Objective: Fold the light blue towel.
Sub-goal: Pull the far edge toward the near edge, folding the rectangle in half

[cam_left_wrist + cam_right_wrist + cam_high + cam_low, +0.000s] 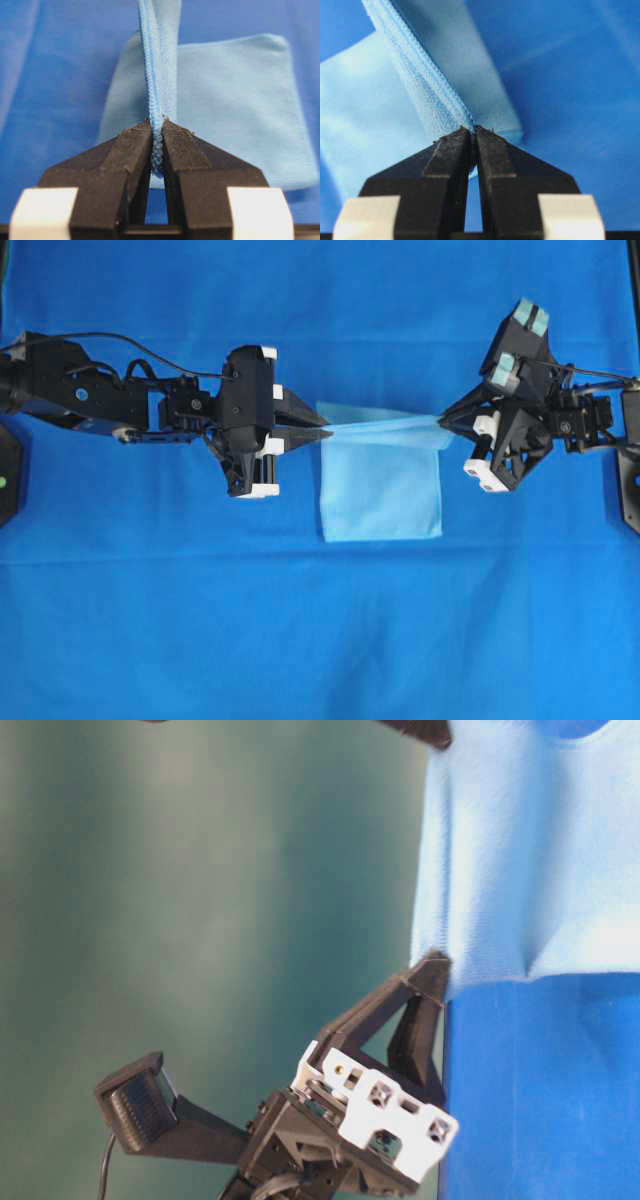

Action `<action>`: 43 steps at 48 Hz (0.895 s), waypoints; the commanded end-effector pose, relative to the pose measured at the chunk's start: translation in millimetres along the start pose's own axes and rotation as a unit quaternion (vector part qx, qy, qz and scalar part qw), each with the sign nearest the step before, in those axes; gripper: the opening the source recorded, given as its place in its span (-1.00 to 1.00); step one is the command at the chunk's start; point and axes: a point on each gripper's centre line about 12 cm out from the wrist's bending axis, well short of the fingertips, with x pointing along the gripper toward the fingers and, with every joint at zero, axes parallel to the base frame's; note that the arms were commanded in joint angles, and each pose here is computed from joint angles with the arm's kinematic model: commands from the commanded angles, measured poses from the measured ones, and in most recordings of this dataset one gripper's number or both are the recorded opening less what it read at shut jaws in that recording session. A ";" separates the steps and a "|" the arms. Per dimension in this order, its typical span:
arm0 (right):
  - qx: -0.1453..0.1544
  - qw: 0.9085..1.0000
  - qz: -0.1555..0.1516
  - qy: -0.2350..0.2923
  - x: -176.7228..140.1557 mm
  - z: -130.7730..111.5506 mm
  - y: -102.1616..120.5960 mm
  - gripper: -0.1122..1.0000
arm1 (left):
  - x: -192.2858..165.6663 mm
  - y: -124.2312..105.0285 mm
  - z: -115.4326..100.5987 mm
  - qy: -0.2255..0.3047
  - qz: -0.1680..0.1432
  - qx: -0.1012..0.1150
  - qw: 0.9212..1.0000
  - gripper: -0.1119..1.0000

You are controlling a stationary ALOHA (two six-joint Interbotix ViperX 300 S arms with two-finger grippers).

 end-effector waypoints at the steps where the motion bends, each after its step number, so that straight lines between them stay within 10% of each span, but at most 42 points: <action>1: -0.002 1.000 -0.005 0.020 -1.1 -9.6 6.4 -0.71 | -4.1 -15.5 7.0 -0.008 -0.017 0.009 1.000 -0.71; 43: -0.015 0.995 0.053 0.078 44.1 -50.2 47.3 -0.71 | 43.2 -85.7 -32.8 0.019 -0.082 0.001 0.996 -0.71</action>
